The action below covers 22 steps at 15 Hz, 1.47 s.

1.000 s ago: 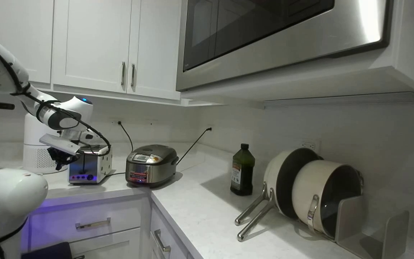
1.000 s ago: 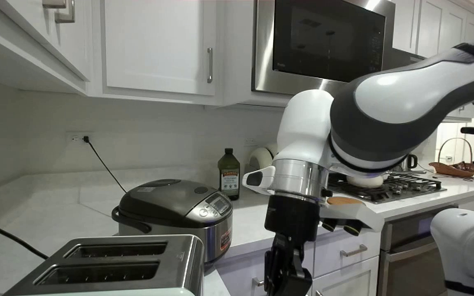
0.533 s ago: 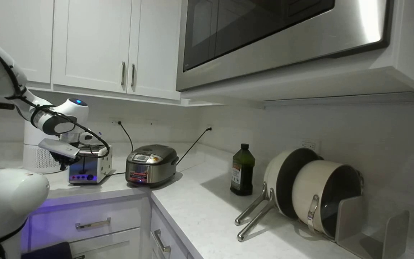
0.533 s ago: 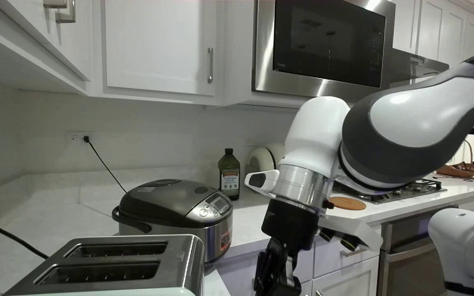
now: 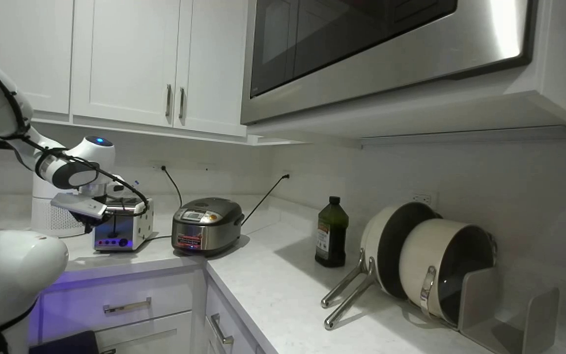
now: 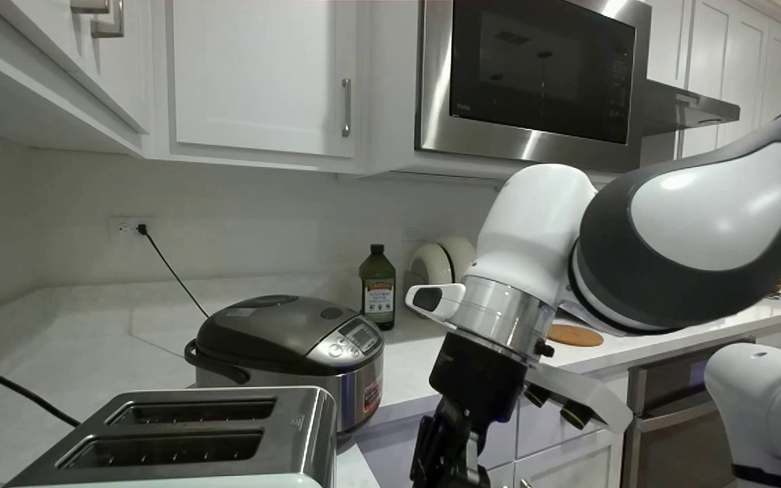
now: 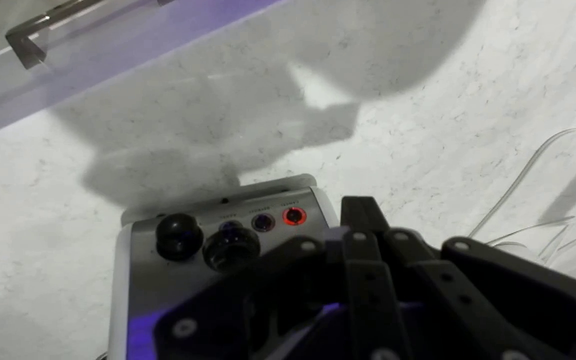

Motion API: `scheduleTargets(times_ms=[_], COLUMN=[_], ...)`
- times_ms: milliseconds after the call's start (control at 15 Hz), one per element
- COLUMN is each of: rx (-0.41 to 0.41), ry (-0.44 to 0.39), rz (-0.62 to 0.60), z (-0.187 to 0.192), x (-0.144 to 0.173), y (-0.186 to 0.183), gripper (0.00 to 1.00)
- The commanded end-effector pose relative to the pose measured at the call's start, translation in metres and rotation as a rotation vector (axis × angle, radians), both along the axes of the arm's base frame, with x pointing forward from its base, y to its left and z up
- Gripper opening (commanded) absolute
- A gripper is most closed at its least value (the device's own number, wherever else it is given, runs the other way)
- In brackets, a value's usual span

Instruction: Turn on the toaster and turn it off

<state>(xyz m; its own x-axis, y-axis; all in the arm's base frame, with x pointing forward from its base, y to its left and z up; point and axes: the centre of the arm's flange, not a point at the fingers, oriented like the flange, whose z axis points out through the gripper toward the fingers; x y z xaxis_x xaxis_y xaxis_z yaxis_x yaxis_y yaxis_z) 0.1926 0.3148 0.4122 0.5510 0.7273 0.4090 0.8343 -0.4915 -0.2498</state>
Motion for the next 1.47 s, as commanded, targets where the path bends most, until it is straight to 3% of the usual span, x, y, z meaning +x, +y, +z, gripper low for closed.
scheduleTargets(times_ms=[0, 200, 533, 600, 667, 1000, 1133, 1200, 1267, 1333, 1400], rx=[0.054, 0.082, 0.132, 0.115, 0.104, 0.04, -0.049, -0.111, -0.171, -0.224, -0.264], ry=[0.011, 0.048, 0.031, 0.029, 0.031, -0.011, 0.034, 0.084, 0.116, 0.158, 0.187], rz=[-0.022, -0.055, -0.128, -0.123, -0.129, -0.105, -0.061, -0.032, -0.007, 0.026, 0.056], z=[-0.014, -0.014, -0.017, -0.015, -0.012, 0.012, 0.017, 0.015, 0.012, 0.01, 0.008], x=[-0.009, -0.008, -0.004, -0.004, -0.003, 0.007, 0.007, 0.005, 0.002, -0.002, -0.005], y=[-0.012, -0.02, -0.034, -0.037, -0.039, -0.047, -0.048, -0.05, -0.054, -0.057, -0.061], gripper=[0.0, 0.0, 0.0, 0.26, 0.27, 0.65, 0.8, 0.78, 0.43, 0.5, 0.49])
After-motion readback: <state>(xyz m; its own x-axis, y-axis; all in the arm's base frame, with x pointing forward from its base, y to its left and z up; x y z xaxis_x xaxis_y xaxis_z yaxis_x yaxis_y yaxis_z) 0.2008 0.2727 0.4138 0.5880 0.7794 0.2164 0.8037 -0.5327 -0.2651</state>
